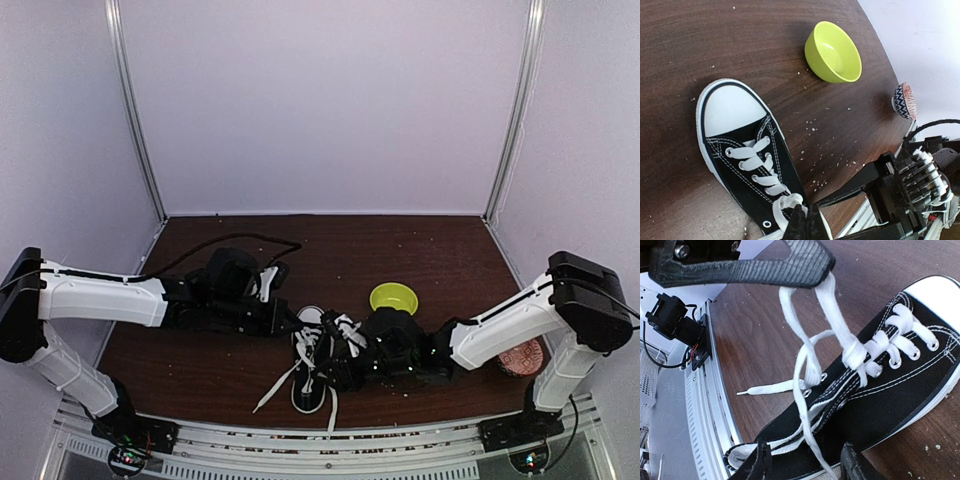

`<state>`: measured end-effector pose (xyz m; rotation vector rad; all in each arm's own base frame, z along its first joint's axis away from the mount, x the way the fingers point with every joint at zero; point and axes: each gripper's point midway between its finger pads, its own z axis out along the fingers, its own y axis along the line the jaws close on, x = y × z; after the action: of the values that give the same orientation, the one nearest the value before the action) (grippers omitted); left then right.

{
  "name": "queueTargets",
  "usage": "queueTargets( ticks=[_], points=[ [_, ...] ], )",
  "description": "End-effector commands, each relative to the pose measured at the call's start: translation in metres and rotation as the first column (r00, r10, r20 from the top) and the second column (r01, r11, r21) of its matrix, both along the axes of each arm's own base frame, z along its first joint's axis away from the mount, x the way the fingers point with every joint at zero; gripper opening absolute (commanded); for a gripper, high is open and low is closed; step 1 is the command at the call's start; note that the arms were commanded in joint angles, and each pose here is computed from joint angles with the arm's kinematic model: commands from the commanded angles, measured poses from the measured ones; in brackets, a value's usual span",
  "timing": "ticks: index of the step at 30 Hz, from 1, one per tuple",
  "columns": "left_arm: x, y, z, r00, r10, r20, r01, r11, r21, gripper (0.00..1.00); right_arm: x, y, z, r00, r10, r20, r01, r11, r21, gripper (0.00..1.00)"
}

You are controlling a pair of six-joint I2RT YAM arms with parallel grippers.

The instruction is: Tie the shoes

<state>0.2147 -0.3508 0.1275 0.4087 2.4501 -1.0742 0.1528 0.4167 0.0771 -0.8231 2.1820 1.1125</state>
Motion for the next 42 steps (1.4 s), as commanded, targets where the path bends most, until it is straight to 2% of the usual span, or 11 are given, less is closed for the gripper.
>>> queueTargets(
  ticks=[1,4,11,17,19,22,32,42],
  points=[
    [0.003,-0.003,0.007,0.999,-0.01,0.034,0.011,1.0,-0.028,0.0,-0.011,0.007,-0.002,0.998,0.053,-0.03,-0.053,0.999,0.002,0.47],
    [0.003,-0.005,0.007,0.999,-0.015,0.032,0.016,0.999,-0.031,0.0,-0.008,0.008,-0.009,0.998,0.035,-0.045,-0.037,0.999,-0.03,0.46],
    [0.002,-0.006,0.008,0.999,-0.02,0.033,0.021,0.999,-0.036,0.0,-0.001,0.006,-0.022,0.998,-0.012,-0.059,0.007,0.997,-0.08,0.28],
    [0.002,-0.006,0.006,0.999,-0.027,0.04,0.028,0.999,-0.039,0.0,0.005,0.002,-0.029,0.996,-0.057,-0.062,0.05,0.992,-0.113,0.04],
    [0.001,-0.007,0.007,0.998,-0.034,0.05,0.037,0.998,-0.05,0.0,0.009,-0.004,-0.025,0.995,-0.081,-0.051,0.075,0.991,-0.11,0.0],
    [-0.003,-0.011,0.009,0.995,-0.067,0.07,0.072,0.995,-0.071,0.0,0.014,-0.013,-0.019,0.992,-0.12,-0.036,0.116,0.989,-0.097,0.0],
    [-0.013,-0.017,0.005,0.983,-0.159,0.093,0.163,0.986,-0.029,0.0,0.03,-0.024,0.008,0.984,-0.176,-0.022,0.174,0.983,-0.067,0.0],
    [-0.032,-0.03,0.011,0.954,-0.265,0.141,0.274,0.96,-0.05,0.0,0.059,-0.019,0.014,0.975,-0.223,-0.011,0.22,0.968,-0.121,0.0]
  ],
)
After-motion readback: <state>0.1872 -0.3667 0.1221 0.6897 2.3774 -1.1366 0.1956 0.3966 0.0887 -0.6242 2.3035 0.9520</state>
